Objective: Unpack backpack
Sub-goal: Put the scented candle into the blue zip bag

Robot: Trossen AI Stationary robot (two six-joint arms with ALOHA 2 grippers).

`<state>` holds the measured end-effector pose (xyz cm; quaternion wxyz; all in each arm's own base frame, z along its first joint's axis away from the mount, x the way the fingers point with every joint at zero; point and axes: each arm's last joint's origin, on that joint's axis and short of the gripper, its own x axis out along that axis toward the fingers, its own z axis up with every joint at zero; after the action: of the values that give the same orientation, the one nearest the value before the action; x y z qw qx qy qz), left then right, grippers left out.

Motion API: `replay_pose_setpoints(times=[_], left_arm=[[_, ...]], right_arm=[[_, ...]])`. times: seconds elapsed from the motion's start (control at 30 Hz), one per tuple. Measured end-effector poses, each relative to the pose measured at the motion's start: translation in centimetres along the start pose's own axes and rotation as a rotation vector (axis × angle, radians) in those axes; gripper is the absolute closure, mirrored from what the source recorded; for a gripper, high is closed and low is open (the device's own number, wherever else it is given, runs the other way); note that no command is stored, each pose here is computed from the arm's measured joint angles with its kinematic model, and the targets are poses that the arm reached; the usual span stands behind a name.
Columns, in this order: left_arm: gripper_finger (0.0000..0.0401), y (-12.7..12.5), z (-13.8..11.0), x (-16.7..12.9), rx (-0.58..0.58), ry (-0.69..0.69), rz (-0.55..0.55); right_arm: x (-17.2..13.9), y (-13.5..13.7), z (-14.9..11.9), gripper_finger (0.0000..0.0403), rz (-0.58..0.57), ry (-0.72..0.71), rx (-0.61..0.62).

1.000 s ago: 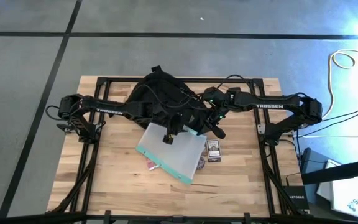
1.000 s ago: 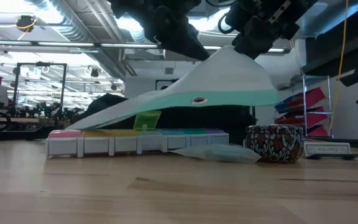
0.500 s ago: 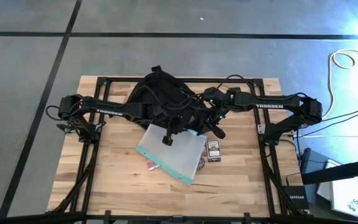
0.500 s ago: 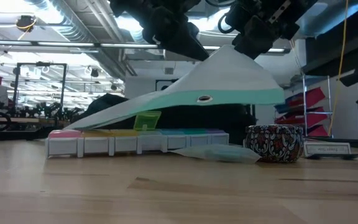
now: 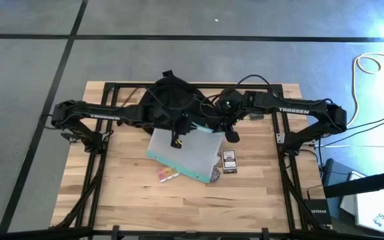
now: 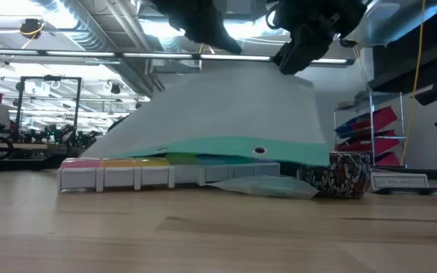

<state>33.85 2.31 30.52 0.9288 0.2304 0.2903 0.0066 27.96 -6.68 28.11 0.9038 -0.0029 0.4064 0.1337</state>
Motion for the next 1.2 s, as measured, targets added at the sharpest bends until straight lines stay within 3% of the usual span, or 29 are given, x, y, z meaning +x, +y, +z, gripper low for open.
replay_pose_setpoints(times=[0.17,0.27,0.4,0.5,0.63,0.73,0.97,1.07,1.2], left_arm=[[0.0401,0.0,-0.7,-3.0,0.023,0.095,-0.052],[0.0401,-0.2,-1.3,-4.6,-0.026,0.162,-0.100],[0.0401,-0.5,-2.5,-4.5,-0.091,0.236,-0.116],[0.0391,-0.4,-3.8,-3.3,-0.057,0.270,-0.067],[0.0340,0.1,-6.3,-0.7,-0.080,0.309,-0.070],[0.0278,0.8,-7.6,1.0,-0.138,0.296,-0.147],[0.0147,1.1,-8.8,2.9,-0.092,0.230,-0.307],[0.0121,1.0,-9.2,3.1,-0.121,0.224,-0.372],[0.0116,0.9,-9.2,3.1,-0.131,0.206,-0.402]], right_arm=[[-0.8,-0.1,1.2,0.0281,-0.035,-0.039,0.028],[-0.9,-0.1,1.3,0.0255,-0.048,-0.039,0.027],[-0.9,-0.2,1.4,0.0237,-0.055,-0.043,0.026],[-0.7,0.2,1.4,0.0236,-0.047,-0.040,0.024],[-0.6,0.6,1.4,0.0236,-0.029,-0.029,0.020],[-0.5,0.8,1.5,0.0236,-0.019,-0.027,0.016],[-0.3,0.7,1.4,0.0236,0.007,-0.029,0.020],[-0.3,0.7,1.4,0.0236,0.008,-0.029,0.020],[-0.3,0.7,1.4,0.0236,0.008,-0.030,0.020]])
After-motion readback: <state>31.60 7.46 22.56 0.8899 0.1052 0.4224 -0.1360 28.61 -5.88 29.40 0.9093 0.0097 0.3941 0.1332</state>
